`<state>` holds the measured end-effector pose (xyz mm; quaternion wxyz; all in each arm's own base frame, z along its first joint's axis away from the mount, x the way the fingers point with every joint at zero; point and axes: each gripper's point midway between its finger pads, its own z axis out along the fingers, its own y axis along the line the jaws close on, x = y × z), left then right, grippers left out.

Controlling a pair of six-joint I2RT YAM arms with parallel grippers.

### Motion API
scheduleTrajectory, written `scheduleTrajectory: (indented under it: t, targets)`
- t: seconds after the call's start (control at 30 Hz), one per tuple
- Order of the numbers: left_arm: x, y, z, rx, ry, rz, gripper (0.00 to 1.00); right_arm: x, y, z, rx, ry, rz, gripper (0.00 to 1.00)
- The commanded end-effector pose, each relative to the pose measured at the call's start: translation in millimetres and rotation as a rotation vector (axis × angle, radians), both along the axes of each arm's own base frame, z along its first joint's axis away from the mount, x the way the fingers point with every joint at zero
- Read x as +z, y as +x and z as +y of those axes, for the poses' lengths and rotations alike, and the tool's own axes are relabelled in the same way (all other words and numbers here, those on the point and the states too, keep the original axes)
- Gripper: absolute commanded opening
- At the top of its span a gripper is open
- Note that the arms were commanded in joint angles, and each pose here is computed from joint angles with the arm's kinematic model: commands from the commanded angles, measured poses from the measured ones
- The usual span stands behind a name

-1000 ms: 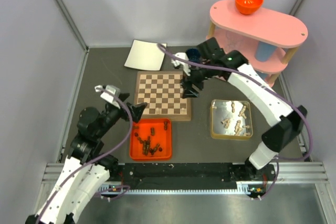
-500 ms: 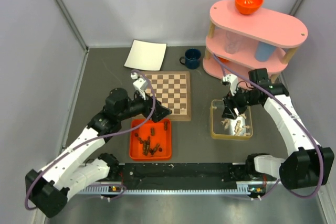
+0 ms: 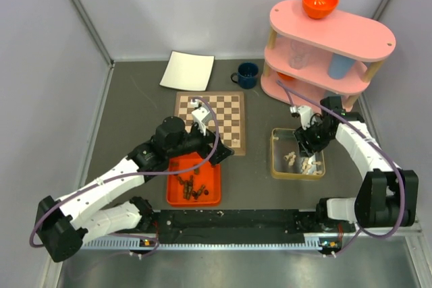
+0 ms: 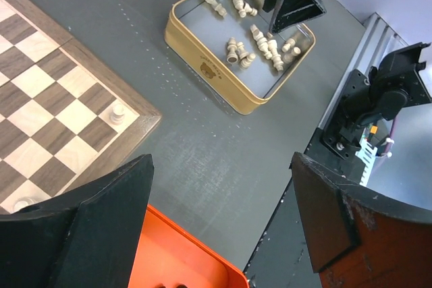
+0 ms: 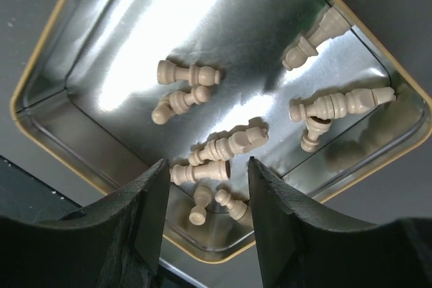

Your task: Set up the chess pieces on the board

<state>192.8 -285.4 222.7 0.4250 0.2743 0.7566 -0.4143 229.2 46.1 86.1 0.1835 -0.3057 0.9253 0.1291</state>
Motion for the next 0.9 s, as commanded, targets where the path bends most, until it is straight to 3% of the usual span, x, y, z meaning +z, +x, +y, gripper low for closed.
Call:
scheduleTrajectory:
  t: [0.0, 0.37, 0.87]
  targets:
    - [18, 8, 1, 0.028, -0.035, -0.086, 0.88, -15, 13, -15, -0.058, -0.069, -0.004, 0.45]
    - [17, 7, 11, 0.065, -0.038, -0.116, 0.88, -46, -3, -16, -0.073, -0.078, 0.142, 0.41]
    - [20, 3, 17, 0.072, -0.056, -0.133, 0.89, -59, 11, -9, -0.065, -0.067, 0.153, 0.4]
